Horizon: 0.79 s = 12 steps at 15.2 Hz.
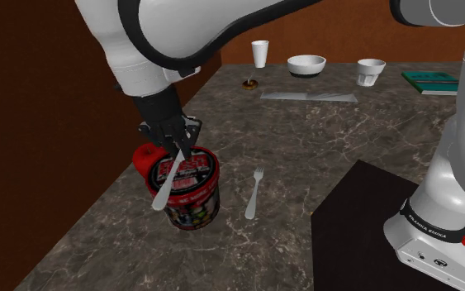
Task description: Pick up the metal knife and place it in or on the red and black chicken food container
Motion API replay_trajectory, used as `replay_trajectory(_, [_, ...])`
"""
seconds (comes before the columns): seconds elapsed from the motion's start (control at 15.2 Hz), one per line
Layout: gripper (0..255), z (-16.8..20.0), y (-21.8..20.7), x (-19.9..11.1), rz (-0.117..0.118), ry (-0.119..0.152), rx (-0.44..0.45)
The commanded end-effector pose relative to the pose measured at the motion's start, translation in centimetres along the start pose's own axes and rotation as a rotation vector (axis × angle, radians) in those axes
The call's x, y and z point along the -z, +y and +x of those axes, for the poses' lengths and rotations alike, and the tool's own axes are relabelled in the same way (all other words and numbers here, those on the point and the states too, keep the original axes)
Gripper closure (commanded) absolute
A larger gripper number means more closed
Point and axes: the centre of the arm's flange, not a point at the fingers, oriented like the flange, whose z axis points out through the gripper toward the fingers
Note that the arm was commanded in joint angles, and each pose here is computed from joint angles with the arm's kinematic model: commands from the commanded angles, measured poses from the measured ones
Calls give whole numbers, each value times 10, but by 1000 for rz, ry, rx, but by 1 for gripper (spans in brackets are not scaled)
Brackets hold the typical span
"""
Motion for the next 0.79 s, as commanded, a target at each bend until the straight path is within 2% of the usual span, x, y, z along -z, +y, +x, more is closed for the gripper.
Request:
replay_trajectory(0.0, [255,-1,-1,-10,0,0,0])
replay_trajectory(0.13, [255,-2,-1,-23,0,0,0])
replay_trajectory(0.66, [255,-2,-1,-23,0,0,0])
replay_trajectory(0.73, [0,-2,-2,-23,0,0,0])
